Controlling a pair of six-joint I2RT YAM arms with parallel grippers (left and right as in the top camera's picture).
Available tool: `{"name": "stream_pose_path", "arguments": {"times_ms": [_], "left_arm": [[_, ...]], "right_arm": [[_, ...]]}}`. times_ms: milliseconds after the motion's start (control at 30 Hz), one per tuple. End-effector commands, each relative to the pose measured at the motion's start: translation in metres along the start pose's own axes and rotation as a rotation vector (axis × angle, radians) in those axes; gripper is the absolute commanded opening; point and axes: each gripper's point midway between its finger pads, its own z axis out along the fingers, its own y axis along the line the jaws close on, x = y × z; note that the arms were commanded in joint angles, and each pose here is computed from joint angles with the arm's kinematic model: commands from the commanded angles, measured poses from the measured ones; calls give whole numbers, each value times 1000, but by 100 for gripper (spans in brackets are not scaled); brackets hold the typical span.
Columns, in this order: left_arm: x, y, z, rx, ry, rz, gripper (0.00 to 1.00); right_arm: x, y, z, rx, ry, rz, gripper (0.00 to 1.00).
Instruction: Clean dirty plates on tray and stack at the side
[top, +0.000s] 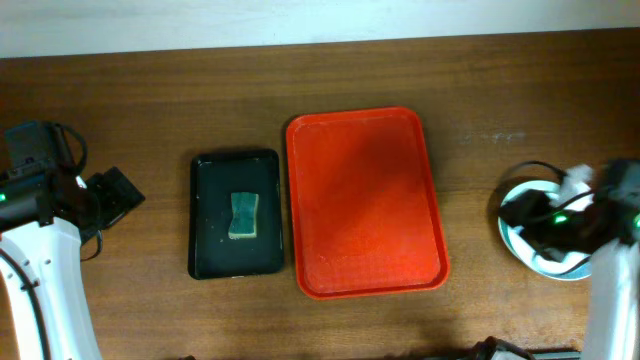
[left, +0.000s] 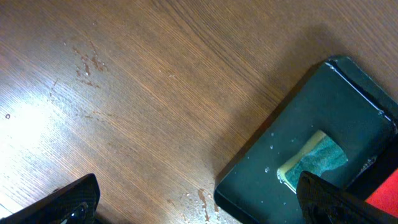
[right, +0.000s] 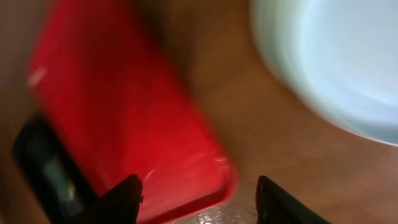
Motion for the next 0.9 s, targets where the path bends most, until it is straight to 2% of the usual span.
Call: {"name": "stream_pose_path", "arguments": {"times_ms": [0, 33, 100, 200, 233, 267, 300, 600, 767, 867], "left_arm": [[-4, 1, -4, 4, -15, -16, 99], [-4, 1, -4, 4, -15, -16, 99], [-4, 1, -4, 4, -15, -16, 99], [-4, 1, -4, 4, -15, -16, 99], [-4, 1, -4, 4, -15, -16, 99], [-4, 1, -4, 4, -15, -16, 99], [-4, 1, -4, 4, -15, -16, 99], [-4, 1, -4, 4, -15, -16, 99], [-4, 1, -4, 4, -15, -16, 99], [-4, 1, -4, 4, -15, -16, 99]], "right_arm": [[34, 61, -36, -121, -122, -320, 49], [42, 65, -46, -113, -170, -357, 47], [62, 81, -66, -183, -222, -458, 36], [89, 97, -83, -290, -234, -569, 38], [95, 99, -86, -310, -236, -592, 49], [101, 101, -89, -330, -234, -613, 66], [104, 102, -90, -337, -228, -624, 99], [114, 87, -84, -280, -177, -624, 98], [98, 83, -86, -197, -287, -835, 98], [86, 85, -97, -190, -445, -934, 98]]}}
